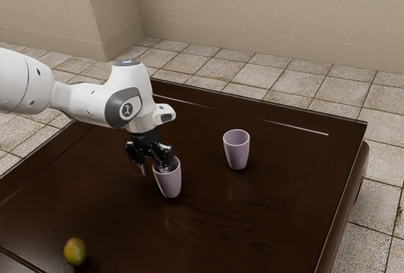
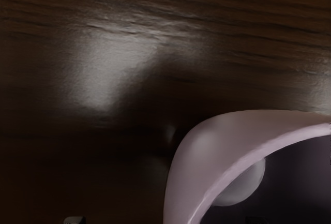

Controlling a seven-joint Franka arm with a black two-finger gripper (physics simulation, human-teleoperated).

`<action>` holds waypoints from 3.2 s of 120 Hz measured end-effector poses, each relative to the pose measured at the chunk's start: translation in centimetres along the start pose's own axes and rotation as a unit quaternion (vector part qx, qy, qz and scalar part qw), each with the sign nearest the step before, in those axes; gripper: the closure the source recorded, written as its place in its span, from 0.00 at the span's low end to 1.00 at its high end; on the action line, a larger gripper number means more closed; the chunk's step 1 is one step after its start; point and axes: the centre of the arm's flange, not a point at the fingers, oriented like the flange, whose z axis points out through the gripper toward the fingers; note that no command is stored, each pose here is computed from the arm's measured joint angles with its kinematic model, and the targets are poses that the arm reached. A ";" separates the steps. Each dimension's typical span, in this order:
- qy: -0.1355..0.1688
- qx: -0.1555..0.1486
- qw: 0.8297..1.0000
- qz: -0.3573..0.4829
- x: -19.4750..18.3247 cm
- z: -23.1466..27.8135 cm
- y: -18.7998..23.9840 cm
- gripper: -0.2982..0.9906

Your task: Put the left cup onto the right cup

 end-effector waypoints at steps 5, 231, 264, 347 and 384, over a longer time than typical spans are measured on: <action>0.001 0.000 1.000 0.000 0.0 0.0 0.0 0.58; 0.060 0.019 0.994 0.086 12.7 -14.2 13.5 0.84; 0.065 0.025 0.993 0.093 14.1 -11.6 15.4 0.84; 0.072 0.031 0.992 0.097 14.7 -6.4 17.2 0.49; 0.094 0.038 0.991 0.085 13.6 -11.2 15.2 0.29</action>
